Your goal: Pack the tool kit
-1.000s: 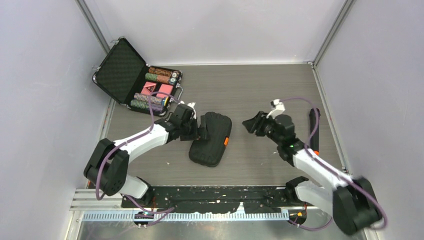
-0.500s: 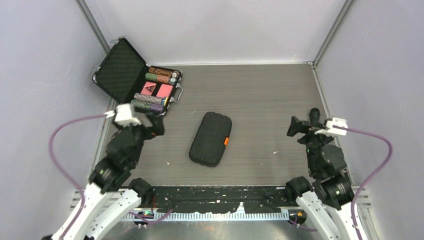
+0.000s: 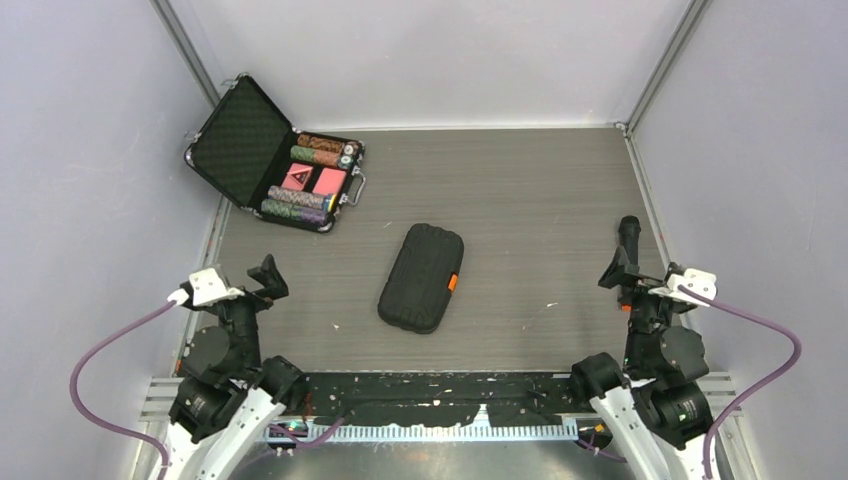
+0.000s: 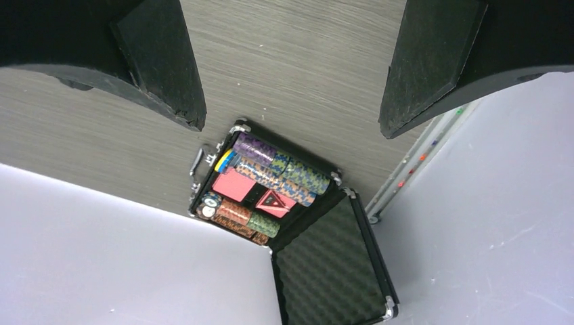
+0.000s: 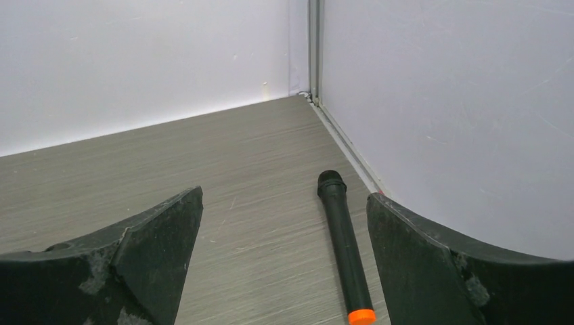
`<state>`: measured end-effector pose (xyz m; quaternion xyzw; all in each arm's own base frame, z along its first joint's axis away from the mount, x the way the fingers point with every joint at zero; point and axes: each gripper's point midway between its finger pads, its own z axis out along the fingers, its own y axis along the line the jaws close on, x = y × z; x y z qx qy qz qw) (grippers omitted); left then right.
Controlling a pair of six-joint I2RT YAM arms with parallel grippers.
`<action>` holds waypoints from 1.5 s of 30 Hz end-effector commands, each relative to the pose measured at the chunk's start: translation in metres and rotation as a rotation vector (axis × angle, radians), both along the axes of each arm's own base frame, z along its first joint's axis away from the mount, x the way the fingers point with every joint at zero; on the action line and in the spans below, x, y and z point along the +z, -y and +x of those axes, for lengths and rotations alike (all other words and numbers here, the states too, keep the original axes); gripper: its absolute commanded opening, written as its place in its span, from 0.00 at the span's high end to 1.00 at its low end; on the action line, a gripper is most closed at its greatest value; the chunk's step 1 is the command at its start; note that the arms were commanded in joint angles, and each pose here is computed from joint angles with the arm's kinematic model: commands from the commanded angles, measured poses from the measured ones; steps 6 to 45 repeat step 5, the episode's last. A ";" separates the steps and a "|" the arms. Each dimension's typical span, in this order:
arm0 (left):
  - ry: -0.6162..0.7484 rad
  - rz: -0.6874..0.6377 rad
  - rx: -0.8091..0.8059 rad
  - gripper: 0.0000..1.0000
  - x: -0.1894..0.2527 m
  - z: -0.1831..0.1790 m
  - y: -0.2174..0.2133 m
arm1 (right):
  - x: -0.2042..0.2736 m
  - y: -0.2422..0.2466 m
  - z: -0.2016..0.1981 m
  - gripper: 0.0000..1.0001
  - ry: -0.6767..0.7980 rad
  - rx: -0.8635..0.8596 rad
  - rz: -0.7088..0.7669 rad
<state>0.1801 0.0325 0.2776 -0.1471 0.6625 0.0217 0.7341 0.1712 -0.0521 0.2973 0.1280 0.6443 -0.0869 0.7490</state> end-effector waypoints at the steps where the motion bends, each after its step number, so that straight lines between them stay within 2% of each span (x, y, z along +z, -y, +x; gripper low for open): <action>1: 0.084 -0.019 0.058 0.01 0.008 -0.011 -0.017 | 0.007 0.007 -0.002 0.05 0.028 -0.042 -0.001; 45: 0.088 -0.011 0.056 0.00 0.002 -0.006 -0.013 | 0.004 0.007 0.000 0.05 0.025 -0.044 0.000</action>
